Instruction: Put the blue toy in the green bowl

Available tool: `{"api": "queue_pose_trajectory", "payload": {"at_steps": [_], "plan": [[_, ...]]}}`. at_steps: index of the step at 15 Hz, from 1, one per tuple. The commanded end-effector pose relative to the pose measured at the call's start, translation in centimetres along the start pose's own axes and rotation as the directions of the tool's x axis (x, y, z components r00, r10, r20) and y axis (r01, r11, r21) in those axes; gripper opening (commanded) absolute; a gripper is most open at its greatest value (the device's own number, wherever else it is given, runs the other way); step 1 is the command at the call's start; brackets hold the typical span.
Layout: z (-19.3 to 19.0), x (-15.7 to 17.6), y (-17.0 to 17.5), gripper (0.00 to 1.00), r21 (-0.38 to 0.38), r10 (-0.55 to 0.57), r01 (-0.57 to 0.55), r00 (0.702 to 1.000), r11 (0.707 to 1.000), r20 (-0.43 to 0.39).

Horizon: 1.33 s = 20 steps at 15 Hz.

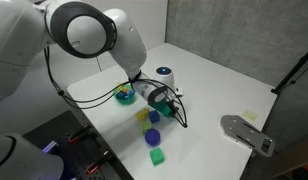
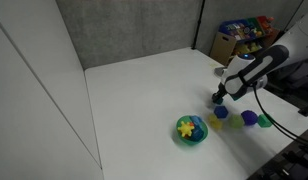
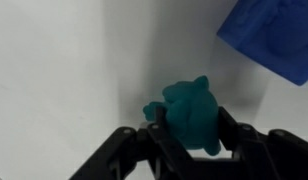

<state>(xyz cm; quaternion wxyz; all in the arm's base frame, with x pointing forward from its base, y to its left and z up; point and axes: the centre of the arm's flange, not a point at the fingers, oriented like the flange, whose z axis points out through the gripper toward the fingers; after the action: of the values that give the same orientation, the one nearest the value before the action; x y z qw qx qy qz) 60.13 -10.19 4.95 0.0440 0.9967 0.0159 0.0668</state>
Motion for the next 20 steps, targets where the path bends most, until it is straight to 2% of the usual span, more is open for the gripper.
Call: {"api": "queue_pose_trajectory", "payload": {"at_steps": [1, 4, 12, 16, 20], "plan": [[-3.9, 0.8, -0.3, 0.27, -0.009, -0.004, 0.004, 0.999, 1.000, -0.040], [-6.7, 1.2, -2.0, 0.24, 0.001, -0.026, 0.026, 0.997, 1.000, -0.066], [-14.7, -0.5, -11.1, 0.24, 0.131, -0.155, 0.165, 0.984, 0.977, -0.086], [-18.1, -3.2, -15.1, 0.24, 0.208, -0.247, 0.255, 0.967, 0.944, -0.061], [-19.8, -5.7, -17.7, 0.24, 0.310, -0.330, 0.332, 0.942, 0.891, -0.059]]}}
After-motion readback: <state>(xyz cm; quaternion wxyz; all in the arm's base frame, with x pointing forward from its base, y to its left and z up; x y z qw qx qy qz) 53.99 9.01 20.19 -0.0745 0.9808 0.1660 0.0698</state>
